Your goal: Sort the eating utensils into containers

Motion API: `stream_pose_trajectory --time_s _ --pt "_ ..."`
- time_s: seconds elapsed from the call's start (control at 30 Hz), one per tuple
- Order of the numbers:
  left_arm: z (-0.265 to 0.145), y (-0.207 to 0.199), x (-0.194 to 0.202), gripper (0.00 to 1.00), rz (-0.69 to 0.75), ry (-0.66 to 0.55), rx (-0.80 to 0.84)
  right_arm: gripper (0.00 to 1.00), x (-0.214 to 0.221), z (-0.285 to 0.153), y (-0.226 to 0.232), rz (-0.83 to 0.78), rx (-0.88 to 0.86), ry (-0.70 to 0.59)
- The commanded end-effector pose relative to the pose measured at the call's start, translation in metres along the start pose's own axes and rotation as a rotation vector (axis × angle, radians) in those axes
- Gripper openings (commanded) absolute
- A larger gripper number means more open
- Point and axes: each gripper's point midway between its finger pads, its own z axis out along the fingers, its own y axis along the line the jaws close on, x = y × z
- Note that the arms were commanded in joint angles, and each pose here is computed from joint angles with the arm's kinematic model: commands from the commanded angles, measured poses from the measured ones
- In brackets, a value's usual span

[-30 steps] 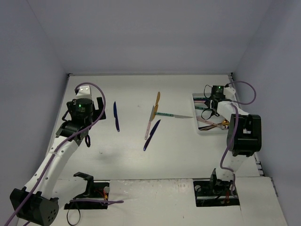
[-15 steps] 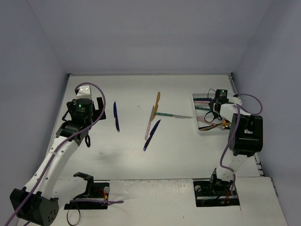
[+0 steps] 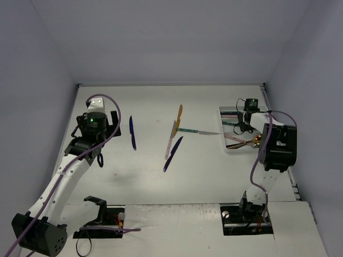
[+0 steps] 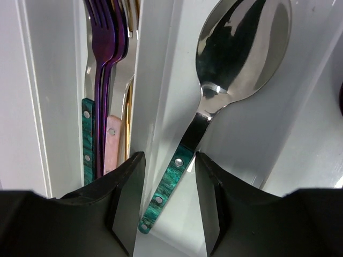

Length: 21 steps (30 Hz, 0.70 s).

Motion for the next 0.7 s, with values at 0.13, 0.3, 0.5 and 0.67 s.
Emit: stream_pose_trajectory --time_s 0.13,0.3,0.5,0.67 --pt "-0.006 0.003 -0.021 0.97 -0.039 -0.075 -0.003 0.17 0.013 0.01 -0.025 0.061 0.155 0.063" --pt "-0.006 0.002 -0.022 0.98 -0.04 -0.077 -0.002 0.0 0.015 0.008 -0.021 0.084 0.148 0.08" --pt "-0.006 0.002 -0.022 0.97 -0.039 -0.075 0.001 0.0 0.003 -0.011 0.002 0.094 0.076 0.064" --pt "-0.006 0.001 -0.021 0.97 -0.04 -0.073 0.004 0.0 -0.021 -0.049 0.033 0.125 -0.039 0.018"
